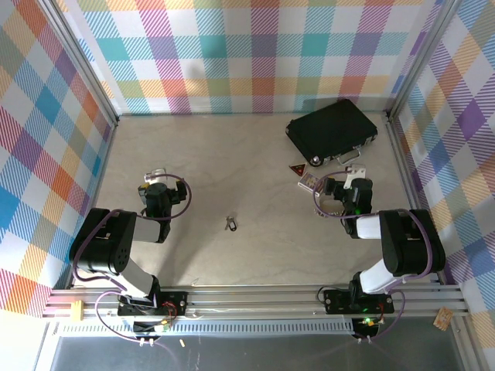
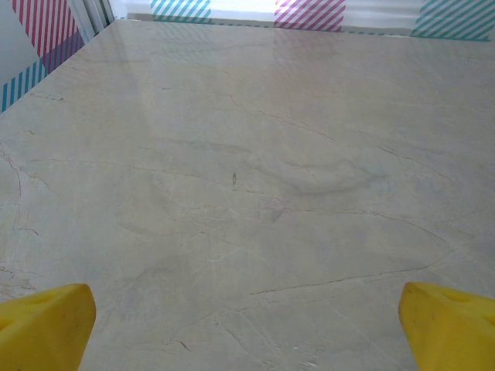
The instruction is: Put the keys on the keyring
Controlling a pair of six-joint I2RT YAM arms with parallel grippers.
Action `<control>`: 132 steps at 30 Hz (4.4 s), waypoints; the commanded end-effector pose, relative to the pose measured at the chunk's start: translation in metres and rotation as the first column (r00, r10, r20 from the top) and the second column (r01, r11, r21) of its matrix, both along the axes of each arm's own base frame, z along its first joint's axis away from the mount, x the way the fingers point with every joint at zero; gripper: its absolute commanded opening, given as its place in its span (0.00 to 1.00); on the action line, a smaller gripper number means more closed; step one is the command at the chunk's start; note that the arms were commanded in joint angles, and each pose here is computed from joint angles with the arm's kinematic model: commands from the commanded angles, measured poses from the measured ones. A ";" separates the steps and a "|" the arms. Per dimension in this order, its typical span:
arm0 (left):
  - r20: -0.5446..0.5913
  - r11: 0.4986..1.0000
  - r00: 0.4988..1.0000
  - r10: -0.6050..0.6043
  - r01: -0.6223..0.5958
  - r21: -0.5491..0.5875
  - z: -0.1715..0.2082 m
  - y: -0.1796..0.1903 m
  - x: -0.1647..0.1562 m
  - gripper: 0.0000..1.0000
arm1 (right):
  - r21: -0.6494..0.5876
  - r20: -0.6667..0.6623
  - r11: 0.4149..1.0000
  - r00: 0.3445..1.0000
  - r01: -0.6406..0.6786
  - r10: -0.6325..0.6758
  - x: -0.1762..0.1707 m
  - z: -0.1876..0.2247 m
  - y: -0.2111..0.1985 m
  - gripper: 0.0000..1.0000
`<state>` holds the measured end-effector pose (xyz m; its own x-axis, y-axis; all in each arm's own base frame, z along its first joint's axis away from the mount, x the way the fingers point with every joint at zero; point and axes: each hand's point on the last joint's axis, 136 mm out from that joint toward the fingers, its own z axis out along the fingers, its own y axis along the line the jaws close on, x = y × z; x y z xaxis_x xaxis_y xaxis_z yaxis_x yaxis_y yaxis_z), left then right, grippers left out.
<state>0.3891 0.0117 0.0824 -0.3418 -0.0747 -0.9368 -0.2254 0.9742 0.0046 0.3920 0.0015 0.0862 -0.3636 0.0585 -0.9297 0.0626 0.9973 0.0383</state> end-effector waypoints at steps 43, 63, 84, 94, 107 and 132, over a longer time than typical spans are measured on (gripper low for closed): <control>0.019 1.000 1.000 0.001 -0.001 -0.022 0.004 0.001 0.004 1.00 | 0.011 0.022 1.000 1.000 -0.011 0.010 0.005 0.007 0.001 0.99; 0.018 1.000 1.000 0.000 0.000 -0.021 0.004 0.001 0.004 1.00 | 0.011 0.023 1.000 1.000 -0.012 0.011 0.004 0.007 0.002 0.99; 0.018 1.000 1.000 0.002 -0.001 -0.022 0.004 0.001 0.004 1.00 | 0.012 0.023 1.000 1.000 -0.011 0.010 0.004 0.007 0.002 0.99; 0.020 1.000 1.000 0.000 0.000 -0.022 0.004 0.001 0.004 1.00 | 0.010 0.025 1.000 1.000 -0.012 0.012 0.004 0.007 0.002 0.99; -0.008 0.998 1.000 -0.028 0.028 -0.053 0.060 -0.009 0.000 1.00 | 0.082 -0.026 0.997 1.000 0.009 -0.006 -0.017 0.080 0.008 0.99; -0.223 0.581 0.583 -0.782 0.550 -0.600 0.087 -0.265 -0.112 0.98 | 0.286 -0.672 0.956 0.725 0.067 0.151 -0.112 0.024 0.062 0.99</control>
